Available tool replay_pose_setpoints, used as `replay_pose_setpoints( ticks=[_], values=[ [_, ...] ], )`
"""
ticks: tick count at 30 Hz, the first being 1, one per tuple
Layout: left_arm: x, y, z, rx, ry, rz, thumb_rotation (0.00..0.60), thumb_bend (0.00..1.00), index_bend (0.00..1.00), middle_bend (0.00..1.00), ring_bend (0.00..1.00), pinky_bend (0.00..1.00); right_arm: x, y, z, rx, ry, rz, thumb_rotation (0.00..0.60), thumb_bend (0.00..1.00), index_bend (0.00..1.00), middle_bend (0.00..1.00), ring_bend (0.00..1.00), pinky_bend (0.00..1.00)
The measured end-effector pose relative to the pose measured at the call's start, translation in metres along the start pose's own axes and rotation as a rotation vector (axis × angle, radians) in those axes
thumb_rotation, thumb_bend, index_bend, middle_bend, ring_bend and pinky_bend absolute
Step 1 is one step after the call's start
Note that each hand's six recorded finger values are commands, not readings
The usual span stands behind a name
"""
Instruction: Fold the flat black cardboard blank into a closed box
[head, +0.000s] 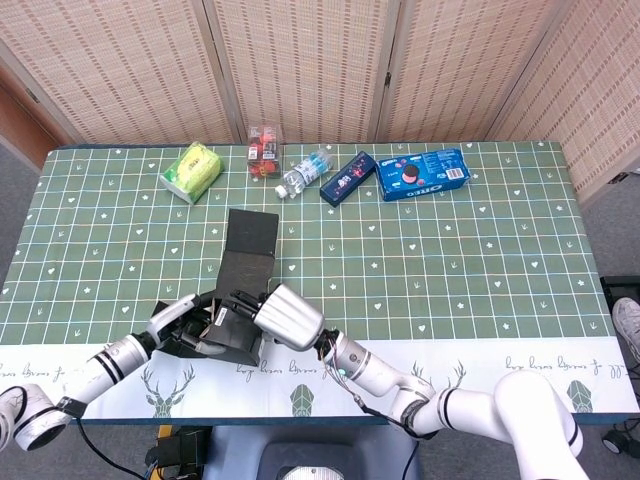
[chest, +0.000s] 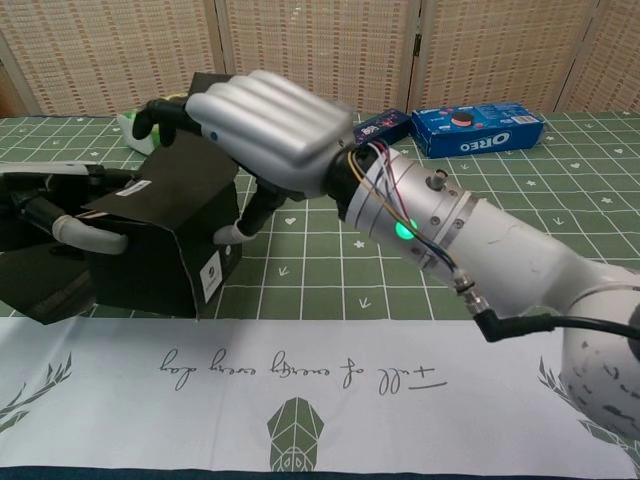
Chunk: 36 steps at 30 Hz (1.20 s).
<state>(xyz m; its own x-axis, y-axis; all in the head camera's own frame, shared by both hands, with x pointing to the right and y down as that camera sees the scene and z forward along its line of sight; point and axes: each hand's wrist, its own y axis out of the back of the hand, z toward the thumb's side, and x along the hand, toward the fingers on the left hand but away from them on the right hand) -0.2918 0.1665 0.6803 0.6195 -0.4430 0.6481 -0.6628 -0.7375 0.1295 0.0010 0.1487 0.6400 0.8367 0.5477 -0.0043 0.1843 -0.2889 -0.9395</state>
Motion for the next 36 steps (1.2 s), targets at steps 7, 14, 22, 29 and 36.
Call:
replay_pose_setpoints(
  ticks=[7,14,22,29,36],
  values=[
    [0.01,-0.011,-0.017,0.046,-0.005,-0.003,0.6,0.11,0.2,0.27,0.65,0.92,0.01,-0.022,-0.001,0.028,0.027,0.06,0.6,0.09,0.23,0.3,0.78,1.0],
    [0.015,-0.018,-0.03,0.119,-0.019,-0.012,0.6,0.11,0.17,0.21,0.65,0.91,0.02,-0.039,0.004,0.048,0.084,0.117,0.6,0.09,0.25,0.31,0.79,1.0],
    [0.014,-0.023,-0.039,0.153,-0.015,-0.023,0.6,0.11,0.16,0.19,0.64,0.91,0.024,-0.047,0.008,0.061,0.126,0.158,0.6,0.1,0.27,0.32,0.79,1.0],
    [0.013,-0.024,-0.042,0.16,-0.013,-0.025,0.6,0.11,0.16,0.19,0.64,0.91,0.024,-0.05,0.011,0.067,0.153,0.178,0.6,0.17,0.32,0.35,0.79,1.0],
    [0.013,-0.026,-0.044,0.162,-0.011,-0.031,0.6,0.11,0.16,0.19,0.64,0.91,0.026,-0.049,0.012,0.085,0.188,0.202,0.6,0.21,0.36,0.36,0.8,1.0]
  ],
)
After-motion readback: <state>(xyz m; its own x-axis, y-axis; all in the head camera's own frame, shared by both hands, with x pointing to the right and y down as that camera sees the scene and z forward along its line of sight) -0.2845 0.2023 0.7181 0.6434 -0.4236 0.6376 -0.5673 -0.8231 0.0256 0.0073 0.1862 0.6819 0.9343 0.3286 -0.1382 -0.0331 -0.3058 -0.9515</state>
